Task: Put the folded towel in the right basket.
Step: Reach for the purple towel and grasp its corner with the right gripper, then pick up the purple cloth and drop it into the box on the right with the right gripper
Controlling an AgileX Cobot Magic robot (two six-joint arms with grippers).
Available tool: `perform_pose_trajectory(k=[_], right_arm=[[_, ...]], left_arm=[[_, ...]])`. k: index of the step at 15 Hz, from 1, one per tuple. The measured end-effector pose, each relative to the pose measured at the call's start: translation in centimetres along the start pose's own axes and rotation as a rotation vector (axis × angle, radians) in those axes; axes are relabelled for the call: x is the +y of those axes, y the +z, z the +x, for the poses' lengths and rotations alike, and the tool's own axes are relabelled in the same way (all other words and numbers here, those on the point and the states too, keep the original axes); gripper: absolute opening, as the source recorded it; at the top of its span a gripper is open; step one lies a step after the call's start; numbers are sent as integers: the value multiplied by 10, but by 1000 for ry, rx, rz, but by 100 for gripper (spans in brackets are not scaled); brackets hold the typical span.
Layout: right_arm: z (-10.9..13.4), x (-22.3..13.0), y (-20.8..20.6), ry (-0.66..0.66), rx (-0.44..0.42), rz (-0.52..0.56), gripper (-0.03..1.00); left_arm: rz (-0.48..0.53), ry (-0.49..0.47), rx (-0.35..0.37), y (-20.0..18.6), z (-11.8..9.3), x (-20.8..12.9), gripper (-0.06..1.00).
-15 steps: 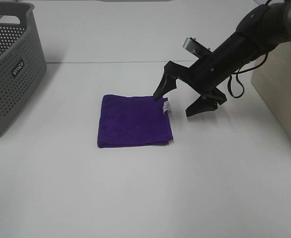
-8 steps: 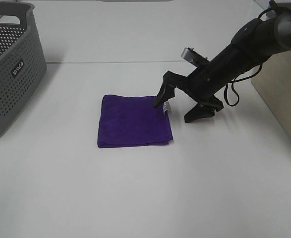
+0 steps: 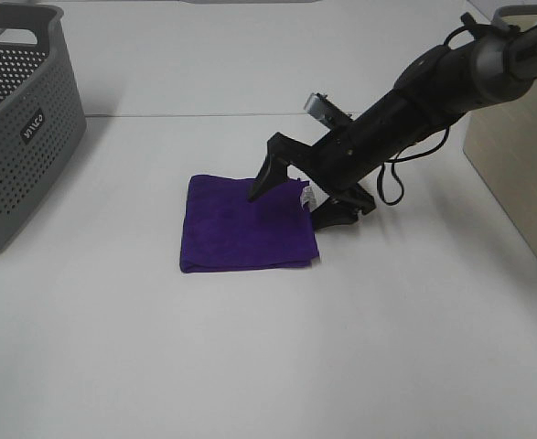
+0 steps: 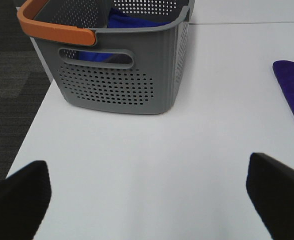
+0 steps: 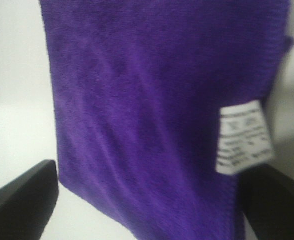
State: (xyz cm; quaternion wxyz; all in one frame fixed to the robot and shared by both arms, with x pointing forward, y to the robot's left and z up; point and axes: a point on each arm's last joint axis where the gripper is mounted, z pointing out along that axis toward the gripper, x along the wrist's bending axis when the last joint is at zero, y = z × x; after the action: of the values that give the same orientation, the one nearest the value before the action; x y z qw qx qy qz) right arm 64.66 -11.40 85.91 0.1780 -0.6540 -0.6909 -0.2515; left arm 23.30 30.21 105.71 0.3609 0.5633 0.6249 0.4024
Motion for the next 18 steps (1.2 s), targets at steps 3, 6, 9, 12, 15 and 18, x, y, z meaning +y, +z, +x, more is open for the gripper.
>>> perform_pose_trajectory(k=[3, 6, 9, 12, 15, 18], right_arm=[[11, -7, 21, 54, 50, 19, 90], [15, -8, 38, 135, 80, 41, 80], [12, -5, 47, 177, 82, 49, 55], [8, -4, 50, 182, 70, 39, 23], [9, -5, 52, 169, 51, 28, 5], [10, -5, 51, 168, 54, 32, 5]], left_arm=[[0, 0, 0, 0, 0, 0, 99], [0, 0, 0, 0, 0, 0, 99], [0, 0, 0, 0, 0, 0, 99], [0, 0, 0, 0, 0, 0, 99], [0, 0, 0, 0, 0, 0, 99], [0, 0, 0, 0, 0, 0, 99]])
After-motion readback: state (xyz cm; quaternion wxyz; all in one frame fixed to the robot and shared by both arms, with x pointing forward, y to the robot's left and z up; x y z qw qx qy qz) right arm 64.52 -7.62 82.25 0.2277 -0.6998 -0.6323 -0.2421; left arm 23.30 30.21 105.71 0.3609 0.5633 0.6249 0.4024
